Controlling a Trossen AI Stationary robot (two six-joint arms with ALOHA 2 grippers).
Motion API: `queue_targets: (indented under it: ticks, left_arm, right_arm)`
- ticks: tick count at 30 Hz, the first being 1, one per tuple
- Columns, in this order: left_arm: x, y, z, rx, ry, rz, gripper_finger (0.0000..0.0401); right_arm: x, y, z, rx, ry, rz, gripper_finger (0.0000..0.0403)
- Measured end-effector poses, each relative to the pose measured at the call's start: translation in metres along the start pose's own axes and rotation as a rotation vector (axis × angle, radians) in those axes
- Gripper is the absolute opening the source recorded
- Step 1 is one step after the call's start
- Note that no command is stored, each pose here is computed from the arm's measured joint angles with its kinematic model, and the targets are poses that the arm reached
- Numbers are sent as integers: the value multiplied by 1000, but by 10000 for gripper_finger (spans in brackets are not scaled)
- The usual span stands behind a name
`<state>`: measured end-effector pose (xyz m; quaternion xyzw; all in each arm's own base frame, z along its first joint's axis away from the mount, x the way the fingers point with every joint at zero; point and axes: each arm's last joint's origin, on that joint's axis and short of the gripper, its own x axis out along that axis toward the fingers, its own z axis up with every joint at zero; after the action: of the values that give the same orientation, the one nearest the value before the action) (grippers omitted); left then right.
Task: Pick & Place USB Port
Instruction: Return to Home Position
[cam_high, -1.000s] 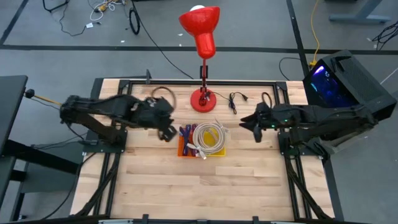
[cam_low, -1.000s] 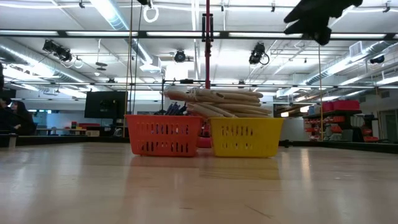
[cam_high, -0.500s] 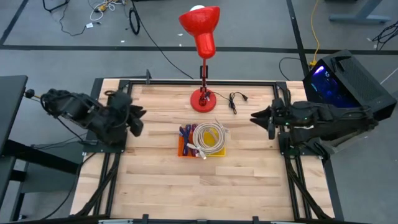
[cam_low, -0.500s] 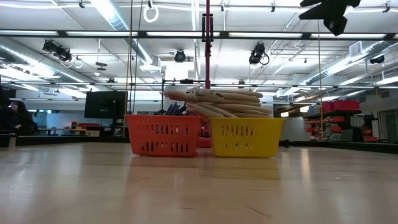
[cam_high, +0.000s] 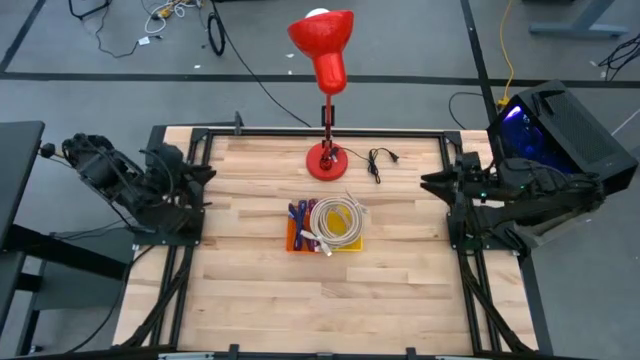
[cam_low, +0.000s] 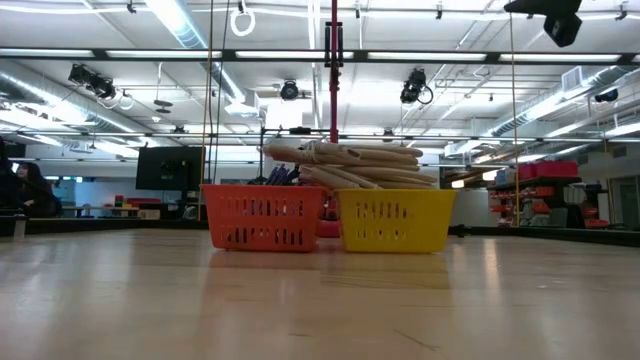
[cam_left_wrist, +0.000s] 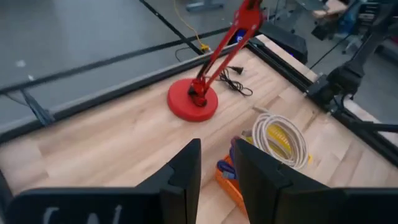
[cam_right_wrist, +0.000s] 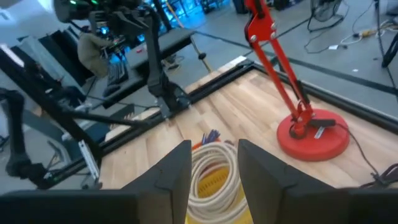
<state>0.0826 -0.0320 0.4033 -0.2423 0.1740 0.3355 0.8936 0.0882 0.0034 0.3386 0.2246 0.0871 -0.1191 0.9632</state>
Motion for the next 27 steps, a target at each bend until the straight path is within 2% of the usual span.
queue_targets:
  ticks: [5,10,18,24,27]
  left_arm:
    - [13,19,-30,-47,-5,-16,101]
    - [18,49,-44,-138,-47,-37,101]
    - [17,101,-43,-225,-192,-84,101]
    - [14,142,-40,-313,-278,-123,101]
    - [12,154,-38,-336,-331,-136,101]
  right_arm:
    - [-7,-5,-4,11,22,-21,123]
    - [-17,-9,-3,44,-17,-25,109]
    - [-32,-15,-1,94,-70,-1,107]
    - [-41,-23,-7,145,-72,-68,105]
    - [-43,-25,-8,163,-71,-88,104]
